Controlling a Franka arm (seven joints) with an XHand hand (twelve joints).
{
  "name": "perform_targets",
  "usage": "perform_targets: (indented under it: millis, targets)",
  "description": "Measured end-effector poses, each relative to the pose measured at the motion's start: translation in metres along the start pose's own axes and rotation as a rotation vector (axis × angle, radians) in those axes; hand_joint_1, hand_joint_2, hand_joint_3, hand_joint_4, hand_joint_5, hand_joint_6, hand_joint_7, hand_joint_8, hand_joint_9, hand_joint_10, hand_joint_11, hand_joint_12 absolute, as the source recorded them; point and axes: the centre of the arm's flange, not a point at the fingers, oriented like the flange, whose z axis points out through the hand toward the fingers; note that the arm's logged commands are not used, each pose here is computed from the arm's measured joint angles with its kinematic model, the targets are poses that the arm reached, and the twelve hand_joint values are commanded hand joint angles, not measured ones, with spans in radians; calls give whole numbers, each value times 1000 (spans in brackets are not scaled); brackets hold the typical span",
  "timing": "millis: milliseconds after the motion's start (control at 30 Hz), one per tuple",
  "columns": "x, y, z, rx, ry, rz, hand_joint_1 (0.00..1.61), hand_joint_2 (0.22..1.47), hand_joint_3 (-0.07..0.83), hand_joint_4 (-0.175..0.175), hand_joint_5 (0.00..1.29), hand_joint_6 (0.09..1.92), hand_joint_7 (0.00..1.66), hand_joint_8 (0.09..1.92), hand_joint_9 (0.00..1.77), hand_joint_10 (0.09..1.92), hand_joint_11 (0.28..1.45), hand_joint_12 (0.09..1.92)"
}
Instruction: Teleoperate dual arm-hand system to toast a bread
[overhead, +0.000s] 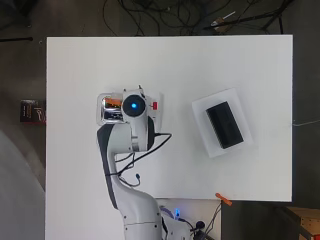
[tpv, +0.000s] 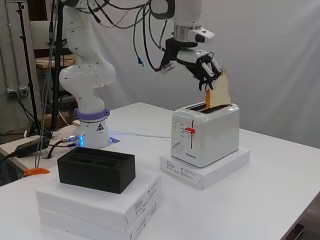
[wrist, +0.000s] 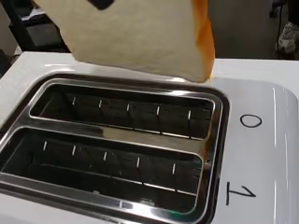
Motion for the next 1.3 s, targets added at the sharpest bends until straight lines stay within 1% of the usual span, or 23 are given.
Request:
perform_targets:
  millis: [33, 67, 133, 200, 333, 400, 600, 667, 733, 800, 933, 1067, 1133, 1167, 1200, 1233, 1267, 1300]
  targets:
    - [2, 0, -3, -6, 6, -1, 1221, 1136, -2, -145, 776, 1238, 1202, 623, 1403, 87, 764, 295]
    - [3, -1, -6, -11, 7, -8, 1236, 1131, -2, -162, 775, 1228, 1197, 661, 1425, 87, 770, 340]
    - [5, -3, -7, -15, 9, -22, 1248, 1126, 2, -173, 773, 1207, 1193, 702, 1464, 87, 735, 538]
    - [5, -6, 4, 4, 5, -29, 1249, 1127, 2, -175, 765, 1222, 1194, 695, 1464, 87, 701, 640]
    - [7, -7, 11, 26, -7, -50, 1249, 1129, 1, -175, 757, 1234, 1196, 686, 1458, 87, 679, 674]
    - [10, -5, 14, 49, -31, -74, 1249, 1130, 1, -175, 752, 1238, 1197, 684, 1454, 87, 677, 675]
    - [21, 3, 18, 105, -108, -103, 1241, 1149, 0, -175, 710, 1284, 1158, 754, 1455, 87, 668, 872]
    - [23, 2, 19, 105, -124, -112, 1242, 1147, 0, -175, 713, 1281, 1161, 749, 1458, 87, 668, 913]
    - [24, -2, 12, 66, -129, -121, 1243, 1144, 0, -175, 719, 1275, 1169, 733, 1460, 87, 667, 956]
    - [24, -7, 10, 36, -138, -128, 1244, 1143, 0, -175, 722, 1272, 1173, 726, 1462, 87, 666, 971]
    - [27, -11, 5, 9, -137, -136, 1247, 1134, -1, -175, 739, 1258, 1195, 681, 1470, 87, 666, 995]
    - [20, -6, 16, 46, -143, -134, 1247, 1134, 0, -175, 739, 1256, 1198, 676, 1473, 87, 663, 998]
    - [17, -3, 19, 62, -144, -126, 1242, 1145, 1, -175, 717, 1270, 1166, 745, 1470, 87, 654, 961]
    - [16, -2, 21, 68, -145, -127, 1124, 1174, -1, -49, 735, 1278, 1191, 584, 1470, 87, 654, 947]
    - [16, 0, 25, 78, -150, -131, 1031, 1195, 0, 52, 754, 1280, 1241, 385, 1466, 87, 654, 931]
    - [16, 2, 27, 91, -158, -136, 1093, 1177, -1, -14, 751, 1272, 1234, 455, 1460, 87, 660, 900]
    - [17, 3, 29, 103, -169, -141, 1153, 1169, 1, -83, 727, 1304, 1192, 583, 1436, 87, 663, 876]
    - [16, 4, 30, 115, -187, -144, 811, 1146, -1, -87, 588, 942, 1019, 441, 1288, 87, 632, 699]
